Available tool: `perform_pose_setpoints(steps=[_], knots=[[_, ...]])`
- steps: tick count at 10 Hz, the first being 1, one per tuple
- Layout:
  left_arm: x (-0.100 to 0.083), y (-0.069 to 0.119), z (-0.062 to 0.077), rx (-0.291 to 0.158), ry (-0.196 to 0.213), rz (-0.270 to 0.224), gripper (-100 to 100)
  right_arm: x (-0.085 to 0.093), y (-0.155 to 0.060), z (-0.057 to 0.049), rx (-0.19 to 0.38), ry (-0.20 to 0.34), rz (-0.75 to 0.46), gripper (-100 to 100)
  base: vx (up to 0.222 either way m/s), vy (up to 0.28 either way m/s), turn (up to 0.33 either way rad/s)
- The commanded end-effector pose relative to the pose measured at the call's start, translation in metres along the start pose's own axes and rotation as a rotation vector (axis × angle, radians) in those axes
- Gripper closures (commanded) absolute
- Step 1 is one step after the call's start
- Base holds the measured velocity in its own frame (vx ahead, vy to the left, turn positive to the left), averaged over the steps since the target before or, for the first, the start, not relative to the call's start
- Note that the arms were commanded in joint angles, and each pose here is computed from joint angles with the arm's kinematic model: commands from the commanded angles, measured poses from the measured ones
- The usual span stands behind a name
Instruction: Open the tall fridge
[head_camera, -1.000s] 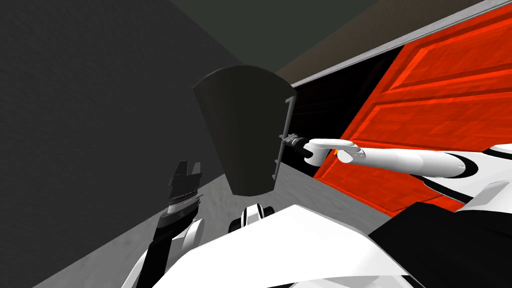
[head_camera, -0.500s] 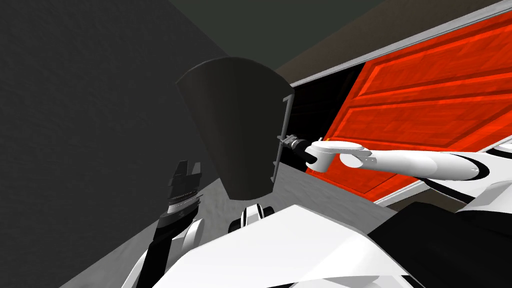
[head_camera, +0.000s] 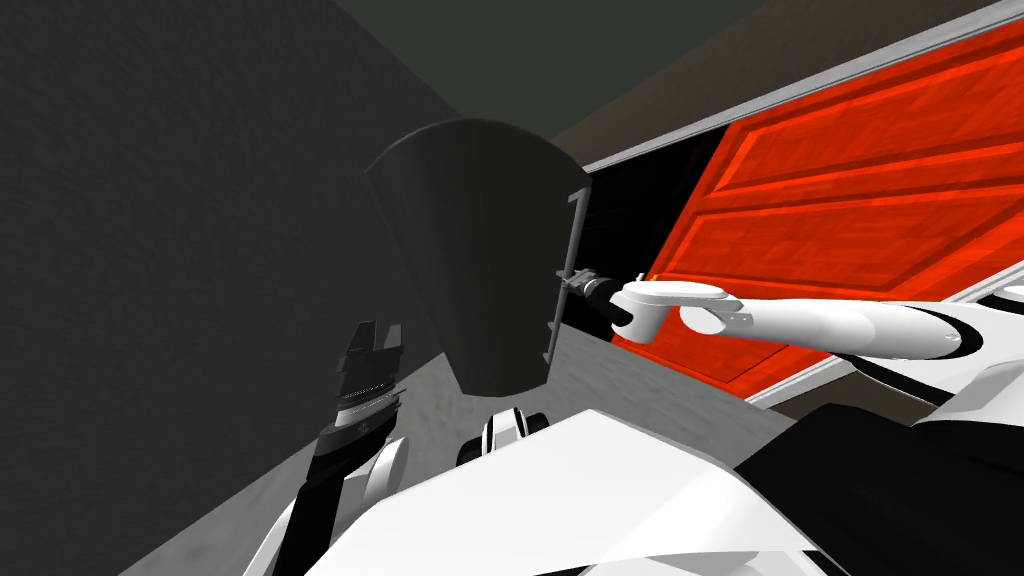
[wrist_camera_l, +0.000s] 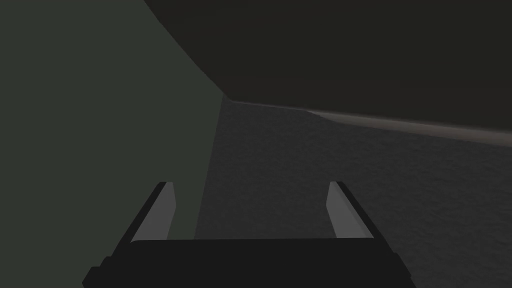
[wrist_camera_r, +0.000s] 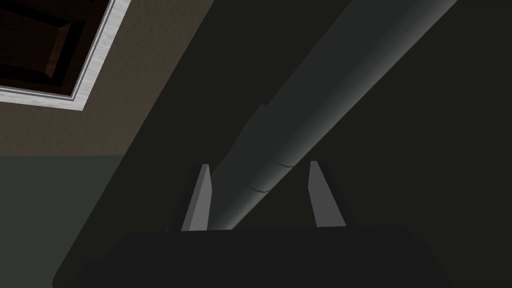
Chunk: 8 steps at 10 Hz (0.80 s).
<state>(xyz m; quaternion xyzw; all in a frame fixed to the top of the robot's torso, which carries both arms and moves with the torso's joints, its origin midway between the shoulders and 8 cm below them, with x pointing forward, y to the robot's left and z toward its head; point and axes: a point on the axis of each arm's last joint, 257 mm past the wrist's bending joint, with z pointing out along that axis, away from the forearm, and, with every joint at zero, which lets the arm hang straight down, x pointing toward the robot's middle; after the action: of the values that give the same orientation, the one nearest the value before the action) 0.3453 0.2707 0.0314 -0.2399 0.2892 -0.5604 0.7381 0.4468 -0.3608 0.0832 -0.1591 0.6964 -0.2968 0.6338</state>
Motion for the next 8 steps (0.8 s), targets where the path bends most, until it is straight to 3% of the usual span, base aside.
perform_pose_setpoints(steps=[1, 5, 7, 8], knots=[[0.0, 0.0, 0.0, 0.0, 0.0, 0.0, 0, 0.019, -0.011, 0.005, 0.036, 0.052, 0.001, 100, -0.222, 0.211, -0.006], [0.0, 0.0, 0.0, 0.0, 0.0, 0.0, 0, 0.042, -0.04, 0.014, 0.123, 0.123, 0.002, 100, -0.169, 0.223, -0.012], [0.0, 0.0, 0.0, 0.0, 0.0, 0.0, 0, 0.042, -0.04, 0.014, 0.123, 0.123, 0.002, 100, -0.114, 0.131, -0.015], [0.0, 0.0, 0.0, 0.0, 0.0, 0.0, 0, 0.049, -0.05, 0.017, 0.153, 0.146, 0.002, 100, -0.097, 0.11, 0.018]])
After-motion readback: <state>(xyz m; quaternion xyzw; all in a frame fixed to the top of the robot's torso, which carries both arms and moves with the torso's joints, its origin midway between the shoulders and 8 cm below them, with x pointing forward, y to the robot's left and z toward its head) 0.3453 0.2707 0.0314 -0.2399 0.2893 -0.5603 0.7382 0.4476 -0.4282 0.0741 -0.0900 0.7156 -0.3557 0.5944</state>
